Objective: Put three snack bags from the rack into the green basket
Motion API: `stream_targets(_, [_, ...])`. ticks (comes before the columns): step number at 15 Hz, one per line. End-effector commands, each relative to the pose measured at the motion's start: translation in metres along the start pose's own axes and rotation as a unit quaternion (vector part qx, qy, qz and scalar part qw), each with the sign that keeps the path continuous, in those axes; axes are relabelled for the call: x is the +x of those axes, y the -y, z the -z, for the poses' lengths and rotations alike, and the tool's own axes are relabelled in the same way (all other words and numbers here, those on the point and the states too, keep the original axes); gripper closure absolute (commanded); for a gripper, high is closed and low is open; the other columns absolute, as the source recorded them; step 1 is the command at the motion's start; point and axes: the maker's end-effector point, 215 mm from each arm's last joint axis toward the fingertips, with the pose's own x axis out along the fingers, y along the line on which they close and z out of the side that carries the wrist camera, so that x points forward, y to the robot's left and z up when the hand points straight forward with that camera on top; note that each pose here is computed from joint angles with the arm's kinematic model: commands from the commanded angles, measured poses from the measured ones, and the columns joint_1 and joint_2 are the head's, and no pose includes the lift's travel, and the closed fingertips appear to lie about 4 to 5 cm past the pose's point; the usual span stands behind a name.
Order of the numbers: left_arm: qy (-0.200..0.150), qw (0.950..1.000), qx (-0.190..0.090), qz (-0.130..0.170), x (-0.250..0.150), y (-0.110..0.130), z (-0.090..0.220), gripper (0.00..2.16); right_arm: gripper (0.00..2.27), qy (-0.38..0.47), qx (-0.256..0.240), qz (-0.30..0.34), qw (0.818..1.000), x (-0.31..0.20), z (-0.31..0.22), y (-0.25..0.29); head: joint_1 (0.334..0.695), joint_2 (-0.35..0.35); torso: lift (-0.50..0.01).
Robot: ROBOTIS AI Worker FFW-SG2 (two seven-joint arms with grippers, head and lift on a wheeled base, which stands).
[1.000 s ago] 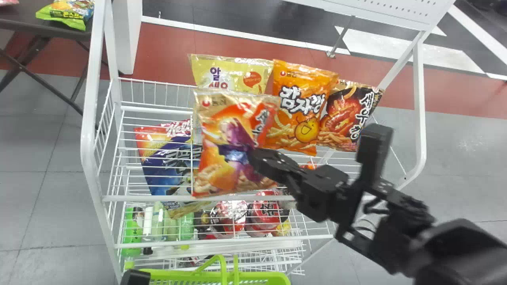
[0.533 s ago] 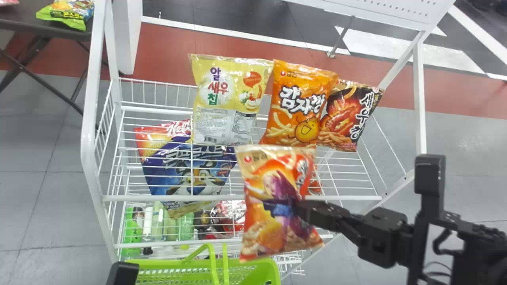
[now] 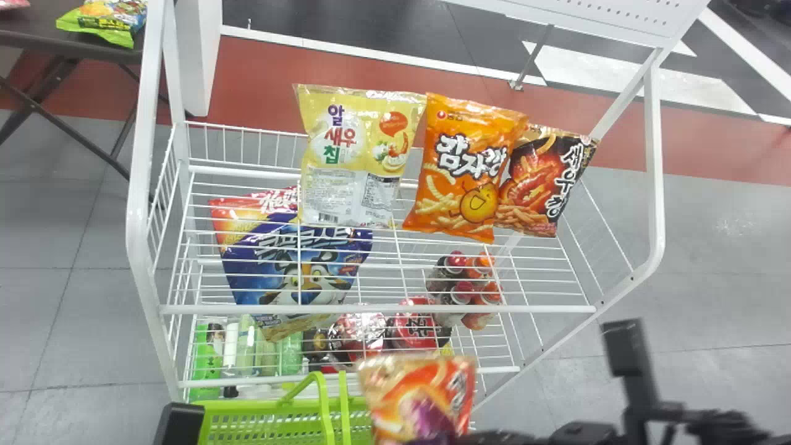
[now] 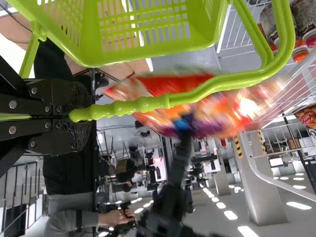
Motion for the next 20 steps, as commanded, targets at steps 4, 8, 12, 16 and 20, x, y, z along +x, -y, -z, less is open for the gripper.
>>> stream_targets(4, [0.0,1.0,0.001,0.004,0.002,0.002,0.0,1.48,2.22,-0.033,0.009,-0.066,0.997,0.077,0.041,-0.028,0.695,-0.35,0.0])
stream_targets(8, [0.001,0.9999,0.005,0.011,0.002,0.007,-0.002,1.48,1.99,-0.068,-0.012,-0.042,0.997,0.116,0.065,-0.018,0.695,-0.35,0.0])
stream_targets(12, [-0.004,0.9999,0.005,0.016,0.003,0.011,0.001,1.48,0.17,-0.084,-0.038,-0.01,0.996,0.119,0.07,0.002,0.695,-0.35,0.0])
stream_targets(16, [-0.002,0.9998,0.005,0.018,0.003,0.011,0.0,1.48,0.04,-0.028,-0.012,-0.019,0.999,0.064,0.011,0.009,0.695,-0.35,0.0])
stream_targets(20, [-0.003,0.9998,0.005,0.018,0.003,0.011,0.001,1.48,0.04,-0.025,-0.01,-0.027,0.999,0.066,0.006,0.011,0.695,-0.35,0.0])
